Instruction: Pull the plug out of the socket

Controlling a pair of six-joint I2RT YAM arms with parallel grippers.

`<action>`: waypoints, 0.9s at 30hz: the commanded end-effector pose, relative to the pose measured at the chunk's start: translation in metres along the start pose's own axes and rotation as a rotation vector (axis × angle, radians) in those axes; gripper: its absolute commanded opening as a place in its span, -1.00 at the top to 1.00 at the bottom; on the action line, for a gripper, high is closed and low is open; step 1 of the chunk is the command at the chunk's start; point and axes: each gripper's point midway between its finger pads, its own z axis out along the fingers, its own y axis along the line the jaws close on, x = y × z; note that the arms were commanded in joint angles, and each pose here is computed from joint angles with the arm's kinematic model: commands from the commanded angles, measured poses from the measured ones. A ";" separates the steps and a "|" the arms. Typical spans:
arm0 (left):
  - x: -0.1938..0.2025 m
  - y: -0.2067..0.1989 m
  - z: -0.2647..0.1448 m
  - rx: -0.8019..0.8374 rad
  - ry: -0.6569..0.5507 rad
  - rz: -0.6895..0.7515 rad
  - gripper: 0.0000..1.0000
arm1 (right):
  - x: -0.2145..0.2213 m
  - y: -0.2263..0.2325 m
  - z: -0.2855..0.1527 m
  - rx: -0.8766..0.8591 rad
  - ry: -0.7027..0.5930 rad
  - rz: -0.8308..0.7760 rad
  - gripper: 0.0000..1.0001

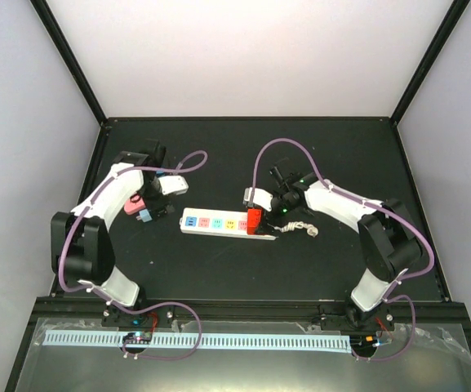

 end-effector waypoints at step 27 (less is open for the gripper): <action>-0.151 -0.044 -0.185 0.188 -0.930 0.130 -0.98 | -0.026 -0.018 -0.142 -0.013 -0.497 0.584 -1.00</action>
